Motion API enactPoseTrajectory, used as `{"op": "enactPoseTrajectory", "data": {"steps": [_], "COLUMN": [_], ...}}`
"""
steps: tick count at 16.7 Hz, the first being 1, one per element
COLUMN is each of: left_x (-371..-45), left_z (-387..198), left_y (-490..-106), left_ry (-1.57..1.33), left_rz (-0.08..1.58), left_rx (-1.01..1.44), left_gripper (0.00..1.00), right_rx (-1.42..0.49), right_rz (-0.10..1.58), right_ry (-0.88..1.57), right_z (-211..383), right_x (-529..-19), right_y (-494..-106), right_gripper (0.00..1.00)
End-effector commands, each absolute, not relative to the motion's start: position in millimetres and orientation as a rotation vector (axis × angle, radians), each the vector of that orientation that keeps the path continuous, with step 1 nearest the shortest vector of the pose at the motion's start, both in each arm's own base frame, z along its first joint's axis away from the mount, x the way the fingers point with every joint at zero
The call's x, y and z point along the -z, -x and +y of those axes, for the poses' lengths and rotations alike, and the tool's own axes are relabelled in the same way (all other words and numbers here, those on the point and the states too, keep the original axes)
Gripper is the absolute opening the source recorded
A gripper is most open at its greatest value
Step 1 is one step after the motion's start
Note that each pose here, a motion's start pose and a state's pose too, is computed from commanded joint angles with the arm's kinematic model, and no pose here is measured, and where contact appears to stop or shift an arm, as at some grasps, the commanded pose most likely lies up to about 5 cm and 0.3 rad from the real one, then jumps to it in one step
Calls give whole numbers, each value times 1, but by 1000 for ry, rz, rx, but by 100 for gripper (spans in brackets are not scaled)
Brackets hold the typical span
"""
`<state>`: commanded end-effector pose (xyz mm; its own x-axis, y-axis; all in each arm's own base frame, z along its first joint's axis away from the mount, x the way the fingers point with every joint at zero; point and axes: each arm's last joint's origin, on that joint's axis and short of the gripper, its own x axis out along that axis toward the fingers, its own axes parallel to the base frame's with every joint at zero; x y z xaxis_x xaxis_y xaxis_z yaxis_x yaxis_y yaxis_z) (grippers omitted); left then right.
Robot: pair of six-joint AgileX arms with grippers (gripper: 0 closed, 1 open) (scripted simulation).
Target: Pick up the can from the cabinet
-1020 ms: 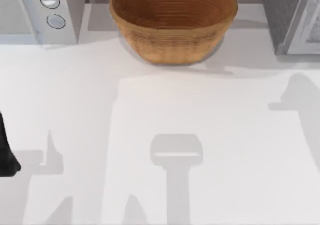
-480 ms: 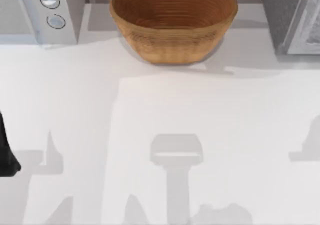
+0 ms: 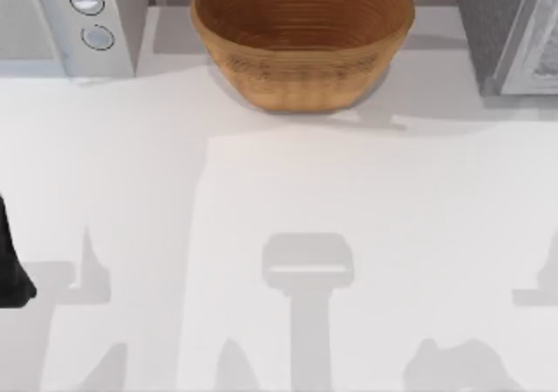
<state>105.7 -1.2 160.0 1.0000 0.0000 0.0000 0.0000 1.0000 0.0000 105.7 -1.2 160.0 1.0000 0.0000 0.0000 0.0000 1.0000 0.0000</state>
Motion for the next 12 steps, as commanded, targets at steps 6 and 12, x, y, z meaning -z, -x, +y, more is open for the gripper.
{"op": "enactPoseTrajectory", "data": {"steps": [6, 12], "left_x": [-160, -160], "left_z": [-1, -1], "left_y": [-106, -106], "left_ry": [0, 0], "left_rz": [0, 0], "left_rx": [0, 0], "left_gripper": [100, 100], "right_rx": [-11, -117], "right_rz": [14, 69], "right_ry": [-3, -19], "right_z": [-1, 2], "right_x": [-160, -178], "right_y": [-107, -128], "right_gripper": [0, 0]}}
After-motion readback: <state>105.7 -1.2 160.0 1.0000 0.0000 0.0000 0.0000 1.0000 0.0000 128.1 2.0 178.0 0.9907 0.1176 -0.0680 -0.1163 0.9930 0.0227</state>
